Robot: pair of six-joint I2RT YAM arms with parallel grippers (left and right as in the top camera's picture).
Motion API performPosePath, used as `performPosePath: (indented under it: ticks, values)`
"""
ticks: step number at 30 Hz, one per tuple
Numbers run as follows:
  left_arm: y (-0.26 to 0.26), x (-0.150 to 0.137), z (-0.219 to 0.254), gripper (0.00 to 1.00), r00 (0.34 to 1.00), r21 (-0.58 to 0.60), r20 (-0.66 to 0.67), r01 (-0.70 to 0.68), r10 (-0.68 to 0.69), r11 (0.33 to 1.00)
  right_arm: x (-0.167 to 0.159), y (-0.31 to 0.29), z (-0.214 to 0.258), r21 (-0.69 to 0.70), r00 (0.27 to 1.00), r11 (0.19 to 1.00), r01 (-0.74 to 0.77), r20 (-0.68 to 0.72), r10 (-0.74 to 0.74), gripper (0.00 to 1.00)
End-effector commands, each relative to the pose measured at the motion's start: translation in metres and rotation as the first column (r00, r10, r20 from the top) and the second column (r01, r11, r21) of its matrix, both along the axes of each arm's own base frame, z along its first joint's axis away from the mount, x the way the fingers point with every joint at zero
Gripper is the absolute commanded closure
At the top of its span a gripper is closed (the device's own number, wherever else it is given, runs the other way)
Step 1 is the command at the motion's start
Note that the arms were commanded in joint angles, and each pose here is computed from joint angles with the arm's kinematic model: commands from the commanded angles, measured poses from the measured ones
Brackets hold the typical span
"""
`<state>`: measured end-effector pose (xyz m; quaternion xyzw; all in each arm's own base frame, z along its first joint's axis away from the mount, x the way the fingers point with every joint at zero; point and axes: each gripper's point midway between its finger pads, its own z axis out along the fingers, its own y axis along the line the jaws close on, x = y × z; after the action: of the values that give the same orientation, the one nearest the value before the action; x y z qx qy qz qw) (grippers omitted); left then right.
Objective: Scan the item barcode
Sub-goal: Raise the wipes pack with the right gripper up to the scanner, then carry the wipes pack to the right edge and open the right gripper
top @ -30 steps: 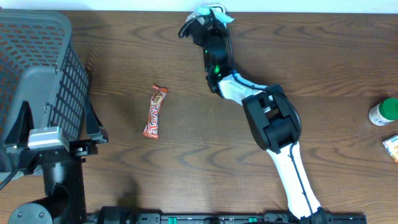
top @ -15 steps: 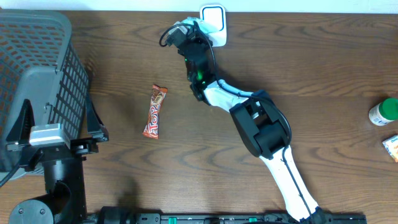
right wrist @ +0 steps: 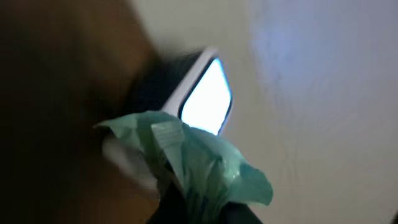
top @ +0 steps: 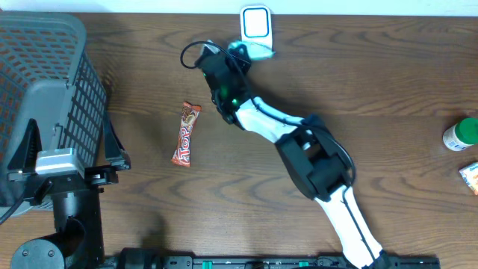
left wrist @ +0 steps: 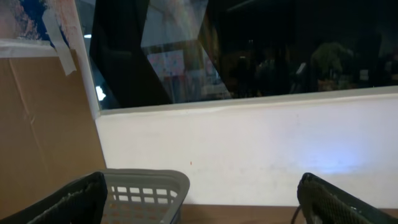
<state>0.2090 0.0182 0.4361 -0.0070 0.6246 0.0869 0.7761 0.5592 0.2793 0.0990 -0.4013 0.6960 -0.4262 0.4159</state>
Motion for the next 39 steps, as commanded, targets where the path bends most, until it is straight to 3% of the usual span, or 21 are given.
performPosePath:
  ticks: [1, 3, 8, 12, 15, 20, 26, 30, 39]
  values:
    - [0.0, 0.002, -0.001, 0.02, 1.0, -0.004, 0.0, 0.001, -0.001, 1.0, -0.009, -0.031, 0.074, 0.055, 0.995, 0.994, 0.093, 0.035, -0.095, 0.99]
    - [0.0, 0.002, -0.001, 0.02, 1.0, -0.004, 0.0, 0.002, -0.002, 1.0, -0.018, -0.052, 0.089, 0.086, 0.99, 0.987, 0.137, 0.0, -0.138, 0.99]
    - [0.0, 0.002, -0.001, 0.02, 1.0, -0.004, 0.0, 0.002, -0.002, 1.0, -0.043, -0.116, 0.091, 0.007, 0.958, 0.981, 0.194, -0.218, -0.188, 0.99]
    - [0.0, 0.002, -0.001, 0.02, 1.0, -0.004, 0.0, 0.002, -0.002, 1.0, -0.049, -0.182, 0.077, 0.102, 0.896, 0.93, 0.353, -0.322, -0.305, 0.99]
    - [0.0, 0.002, -0.001, 0.02, 1.0, -0.004, 0.0, 0.002, -0.002, 1.0, -0.053, -0.229, 0.05, 0.236, 0.824, 0.841, 0.487, -0.444, -0.352, 0.99]
    - [0.0, 0.002, -0.001, 0.02, 1.0, -0.004, -0.001, 0.002, -0.002, 1.0, -0.071, -0.287, 0.008, 0.409, 0.697, 0.638, 0.652, -0.654, -0.293, 0.99]
    - [0.0, 0.002, -0.005, 0.02, 1.0, -0.004, -0.017, 0.002, -0.002, 1.0, -0.09, -0.388, -0.007, 0.444, 0.584, 0.384, 0.81, -0.676, -0.449, 0.99]
    - [0.0, 0.003, -0.006, 0.02, 1.0, -0.003, -0.019, 0.002, -0.002, 1.0, -0.102, -0.433, -0.008, 0.468, 0.534, 0.263, 0.844, -0.677, -0.507, 0.99]
    - [0.0, 0.003, -0.006, 0.02, 1.0, -0.003, -0.019, 0.002, -0.002, 1.0, -0.121, -0.481, -0.009, 0.471, 0.476, 0.166, 0.867, -0.679, -0.56, 0.99]
